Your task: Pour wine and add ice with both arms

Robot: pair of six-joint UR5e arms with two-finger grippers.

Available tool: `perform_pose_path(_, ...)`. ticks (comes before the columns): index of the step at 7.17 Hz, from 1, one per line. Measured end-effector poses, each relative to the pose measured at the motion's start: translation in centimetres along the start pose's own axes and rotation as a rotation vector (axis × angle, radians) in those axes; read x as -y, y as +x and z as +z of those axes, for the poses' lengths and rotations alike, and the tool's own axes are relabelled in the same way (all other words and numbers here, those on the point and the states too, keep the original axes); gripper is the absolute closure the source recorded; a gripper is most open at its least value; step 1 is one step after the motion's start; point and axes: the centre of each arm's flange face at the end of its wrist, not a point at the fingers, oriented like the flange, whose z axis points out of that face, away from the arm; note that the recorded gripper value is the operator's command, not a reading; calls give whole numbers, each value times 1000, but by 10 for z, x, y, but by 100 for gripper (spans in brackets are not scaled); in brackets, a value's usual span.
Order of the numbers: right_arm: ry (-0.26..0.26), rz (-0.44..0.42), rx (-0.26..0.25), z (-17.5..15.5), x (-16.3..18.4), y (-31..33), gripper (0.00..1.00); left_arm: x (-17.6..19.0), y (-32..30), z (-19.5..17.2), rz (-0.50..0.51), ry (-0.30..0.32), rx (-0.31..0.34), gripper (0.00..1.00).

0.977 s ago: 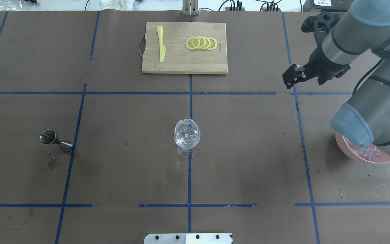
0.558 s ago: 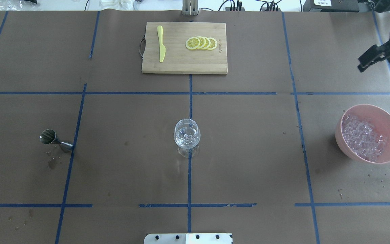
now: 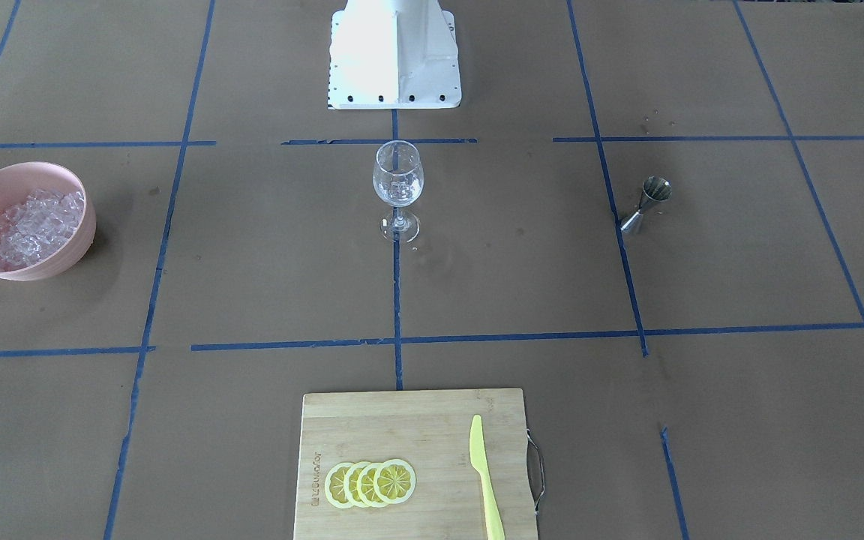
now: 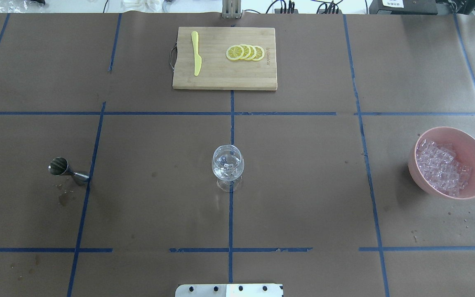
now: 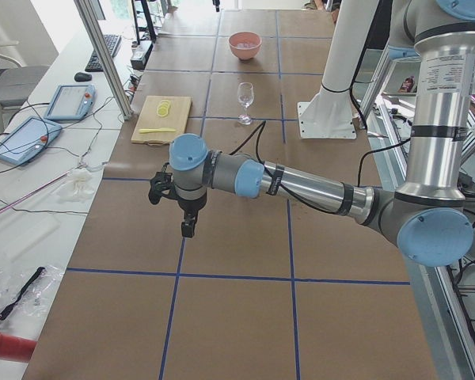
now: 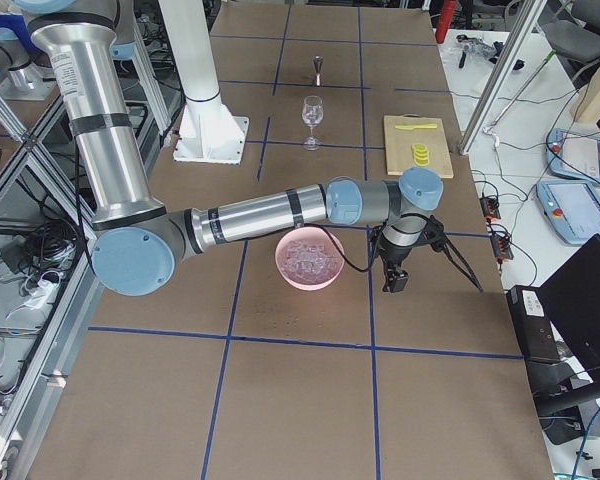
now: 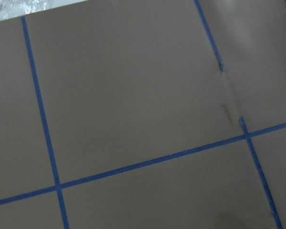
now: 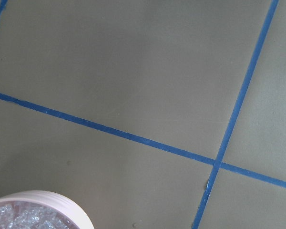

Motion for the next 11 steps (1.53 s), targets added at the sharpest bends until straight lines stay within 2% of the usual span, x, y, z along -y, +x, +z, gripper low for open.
perform_pose_path(1,7,38,2,-3,-11,19,0,-13,-16,0,-29,-1,13,0)
perform_pose_path(4,17,160,54,2,-60,68,0,-32,-47,16,-76,-30,73,0)
perform_pose_path(7,8,216,65,18,-96,93,0,-22,-56,27,-88,-47,85,0)
perform_pose_path(9,-5,239,75,26,-104,100,0,-17,-65,36,-95,-55,82,0)
perform_pose_path(11,8,247,81,25,-109,106,0,-20,-70,41,-100,-59,82,0)
